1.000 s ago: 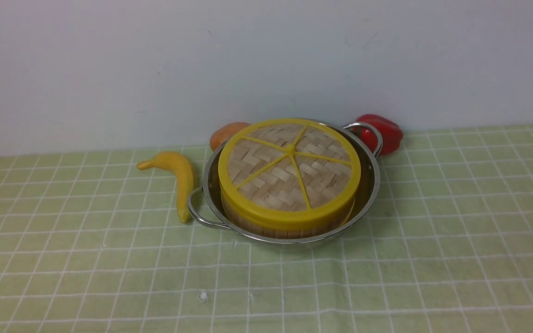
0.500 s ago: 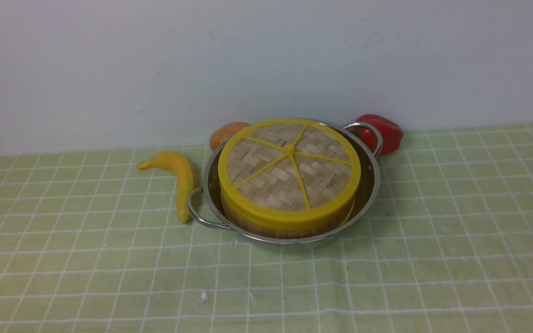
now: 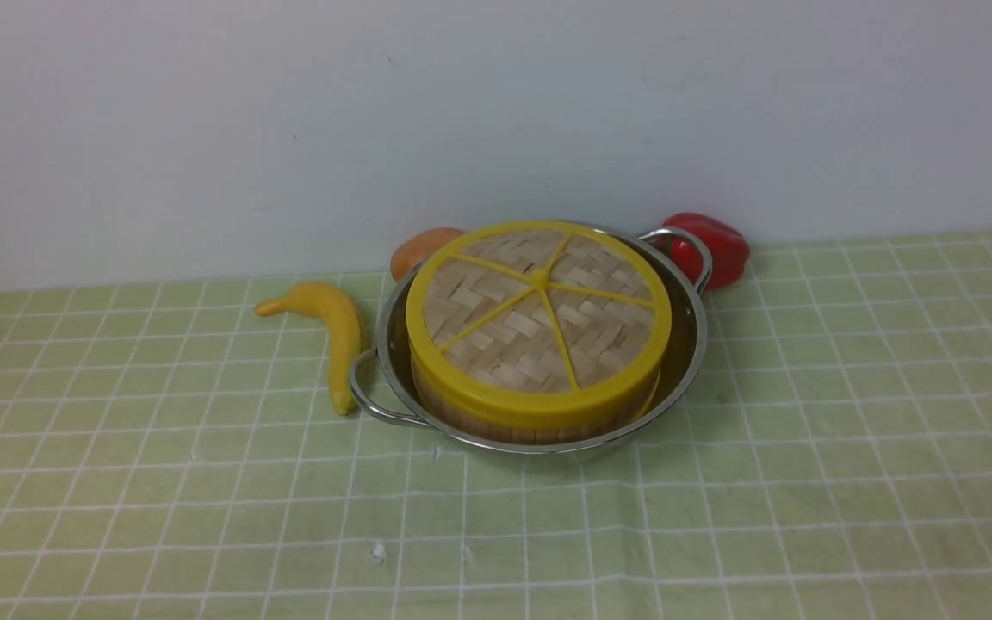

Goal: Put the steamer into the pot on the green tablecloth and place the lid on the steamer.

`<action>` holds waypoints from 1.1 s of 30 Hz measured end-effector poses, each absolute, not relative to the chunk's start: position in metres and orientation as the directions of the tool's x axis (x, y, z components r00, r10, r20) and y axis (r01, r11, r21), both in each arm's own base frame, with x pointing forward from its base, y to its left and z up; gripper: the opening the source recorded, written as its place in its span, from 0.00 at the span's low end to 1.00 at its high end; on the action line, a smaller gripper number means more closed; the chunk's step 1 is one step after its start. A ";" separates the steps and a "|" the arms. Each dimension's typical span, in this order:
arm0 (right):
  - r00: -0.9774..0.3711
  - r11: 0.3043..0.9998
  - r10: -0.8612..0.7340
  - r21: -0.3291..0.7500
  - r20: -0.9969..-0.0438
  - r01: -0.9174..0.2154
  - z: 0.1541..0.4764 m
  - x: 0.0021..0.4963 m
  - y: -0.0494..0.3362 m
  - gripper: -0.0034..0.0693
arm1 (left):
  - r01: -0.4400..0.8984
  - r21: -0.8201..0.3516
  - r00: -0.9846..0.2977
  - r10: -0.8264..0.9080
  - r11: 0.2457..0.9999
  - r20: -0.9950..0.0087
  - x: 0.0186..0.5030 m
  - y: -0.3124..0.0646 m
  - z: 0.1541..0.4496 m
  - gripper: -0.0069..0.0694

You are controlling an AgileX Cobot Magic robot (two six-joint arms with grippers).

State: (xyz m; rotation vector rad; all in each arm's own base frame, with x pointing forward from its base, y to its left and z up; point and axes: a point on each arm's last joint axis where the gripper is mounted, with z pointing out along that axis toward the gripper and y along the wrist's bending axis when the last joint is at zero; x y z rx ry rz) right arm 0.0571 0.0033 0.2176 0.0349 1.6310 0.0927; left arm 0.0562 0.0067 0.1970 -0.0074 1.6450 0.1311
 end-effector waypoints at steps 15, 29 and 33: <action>-0.169 0.996 0.077 0.084 -0.983 -0.032 0.189 0.059 0.004 0.38 | -0.084 0.081 -0.079 0.074 0.993 -0.994 0.056 0.007 0.197 0.28; -0.170 0.996 0.077 0.084 -0.982 -0.032 0.189 0.059 0.004 0.38 | -0.084 0.081 -0.079 0.074 0.993 -0.994 0.056 0.007 0.197 0.28; -0.170 0.996 0.077 0.084 -0.982 -0.032 0.189 0.059 0.004 0.38 | -0.084 0.081 -0.079 0.074 0.993 -0.994 0.056 0.007 0.197 0.28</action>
